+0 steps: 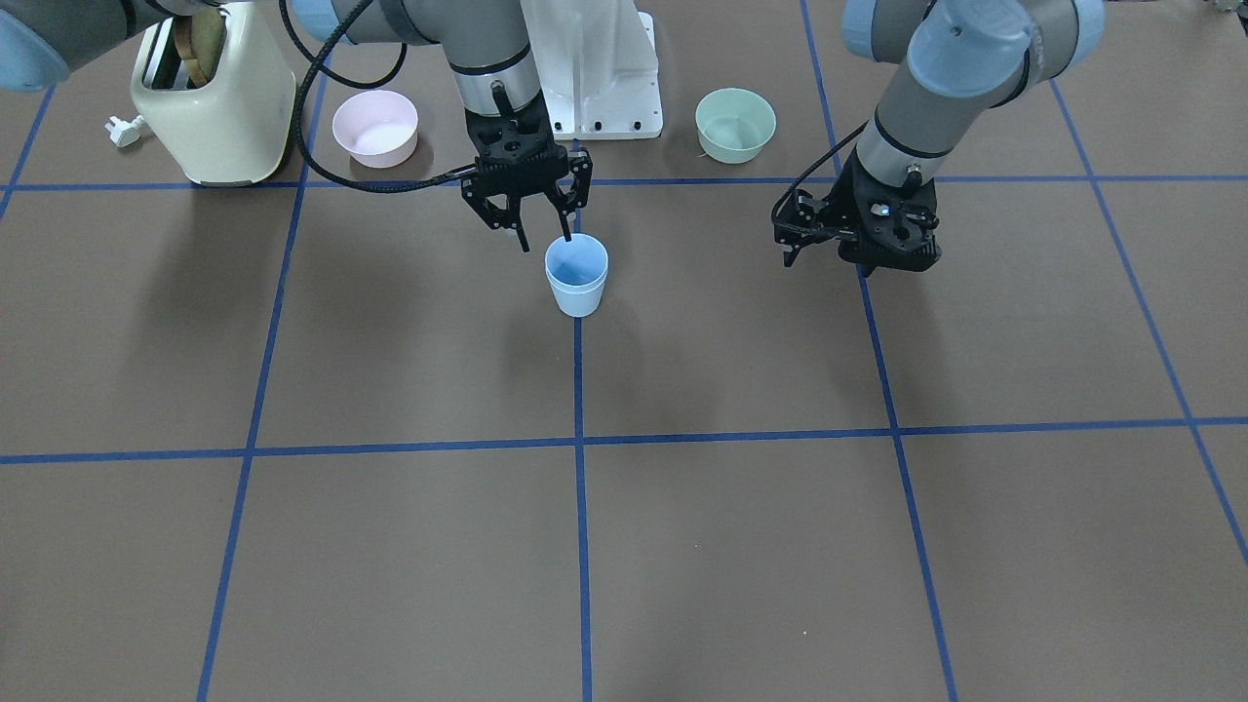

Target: Stack blue cups with both arms

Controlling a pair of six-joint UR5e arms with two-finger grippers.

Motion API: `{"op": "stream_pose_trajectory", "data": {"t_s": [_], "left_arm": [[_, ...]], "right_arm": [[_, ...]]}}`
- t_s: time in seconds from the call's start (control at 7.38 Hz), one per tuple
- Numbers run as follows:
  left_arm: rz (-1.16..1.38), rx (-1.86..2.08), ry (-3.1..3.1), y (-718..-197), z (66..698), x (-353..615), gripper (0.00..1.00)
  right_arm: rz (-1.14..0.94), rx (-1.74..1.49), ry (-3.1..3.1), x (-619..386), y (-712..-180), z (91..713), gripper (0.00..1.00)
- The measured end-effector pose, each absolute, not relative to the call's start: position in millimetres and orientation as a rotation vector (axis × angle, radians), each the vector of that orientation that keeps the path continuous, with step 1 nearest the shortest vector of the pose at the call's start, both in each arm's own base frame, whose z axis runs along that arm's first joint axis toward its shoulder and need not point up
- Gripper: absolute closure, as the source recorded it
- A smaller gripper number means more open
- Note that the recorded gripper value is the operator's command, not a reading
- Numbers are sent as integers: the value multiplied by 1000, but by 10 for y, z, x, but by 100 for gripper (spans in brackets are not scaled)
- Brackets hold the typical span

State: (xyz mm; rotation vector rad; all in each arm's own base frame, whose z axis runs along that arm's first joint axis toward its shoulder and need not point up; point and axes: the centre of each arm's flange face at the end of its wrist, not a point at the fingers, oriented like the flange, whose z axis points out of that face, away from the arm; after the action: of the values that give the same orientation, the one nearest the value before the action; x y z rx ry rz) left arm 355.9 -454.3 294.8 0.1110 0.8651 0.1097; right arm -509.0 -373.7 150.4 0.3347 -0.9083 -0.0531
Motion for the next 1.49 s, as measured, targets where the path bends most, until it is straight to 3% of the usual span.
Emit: {"op": "stream_pose_trajectory", "data": {"t_s": [0.68,1.49], "left_arm": [[175,158,829,-4732,3110,3232,3],[416,236,693,-5534,4626,1060,3]], "right_arm": [[21,325,-895,-4338,-4542,1664,0],[-101,224,-743,-2402,-5327,3497,0]]}}
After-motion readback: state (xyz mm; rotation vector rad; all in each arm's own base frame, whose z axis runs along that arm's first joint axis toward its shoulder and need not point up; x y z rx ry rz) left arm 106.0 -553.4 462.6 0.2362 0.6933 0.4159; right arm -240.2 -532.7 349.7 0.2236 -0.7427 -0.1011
